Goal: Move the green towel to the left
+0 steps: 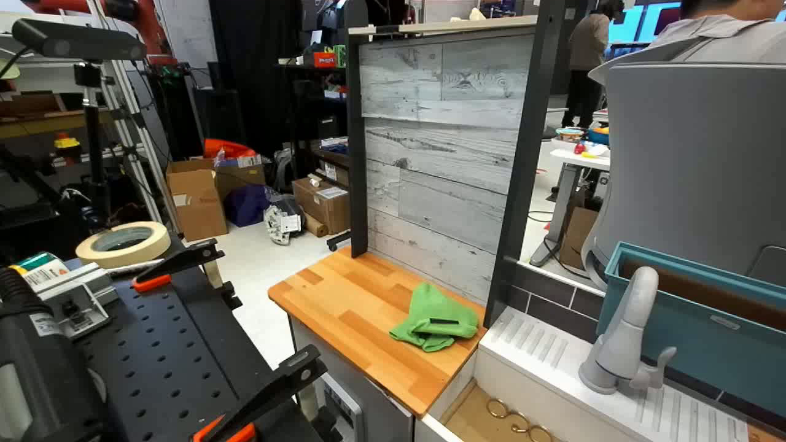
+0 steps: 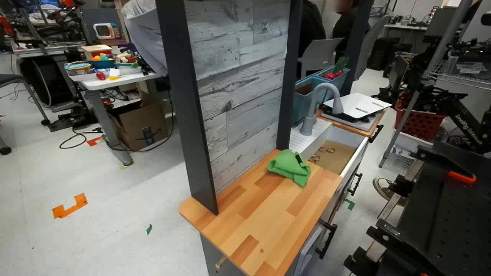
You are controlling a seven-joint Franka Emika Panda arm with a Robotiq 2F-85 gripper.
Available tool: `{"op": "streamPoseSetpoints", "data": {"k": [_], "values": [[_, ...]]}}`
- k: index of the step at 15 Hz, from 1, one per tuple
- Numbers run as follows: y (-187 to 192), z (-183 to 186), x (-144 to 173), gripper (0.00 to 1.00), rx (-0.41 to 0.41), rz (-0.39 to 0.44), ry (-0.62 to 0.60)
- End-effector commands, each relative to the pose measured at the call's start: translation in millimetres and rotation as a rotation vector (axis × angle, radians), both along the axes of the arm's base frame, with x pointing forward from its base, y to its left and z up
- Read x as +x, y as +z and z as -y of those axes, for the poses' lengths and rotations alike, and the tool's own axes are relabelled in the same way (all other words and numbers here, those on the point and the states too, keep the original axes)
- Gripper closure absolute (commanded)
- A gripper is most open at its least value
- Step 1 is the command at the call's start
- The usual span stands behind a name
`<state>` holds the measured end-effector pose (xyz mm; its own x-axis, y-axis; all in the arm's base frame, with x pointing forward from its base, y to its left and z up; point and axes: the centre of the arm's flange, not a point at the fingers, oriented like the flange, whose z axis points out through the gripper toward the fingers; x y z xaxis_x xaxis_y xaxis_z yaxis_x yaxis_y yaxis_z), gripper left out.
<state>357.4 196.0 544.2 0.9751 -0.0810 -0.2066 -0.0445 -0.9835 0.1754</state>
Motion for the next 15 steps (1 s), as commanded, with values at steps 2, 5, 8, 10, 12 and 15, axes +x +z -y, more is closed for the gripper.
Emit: {"op": "streamPoseSetpoints", "data": {"k": [2,5,8,10,12,15], "values": [[-5.6,4.0,5.8,0.0,-0.002,-0.012,-0.011],[-27.0,24.1,30.0,0.0,0.025,-0.002,-0.046],[-68.5,57.8,71.0,0.0,0.076,0.054,-0.127],[-102.6,84.6,97.2,0.0,0.121,0.08,-0.182],[-137.1,111.0,120.8,0.0,0.153,0.112,-0.247],[-195.9,149.7,152.6,0.0,0.211,0.207,-0.342]]}}
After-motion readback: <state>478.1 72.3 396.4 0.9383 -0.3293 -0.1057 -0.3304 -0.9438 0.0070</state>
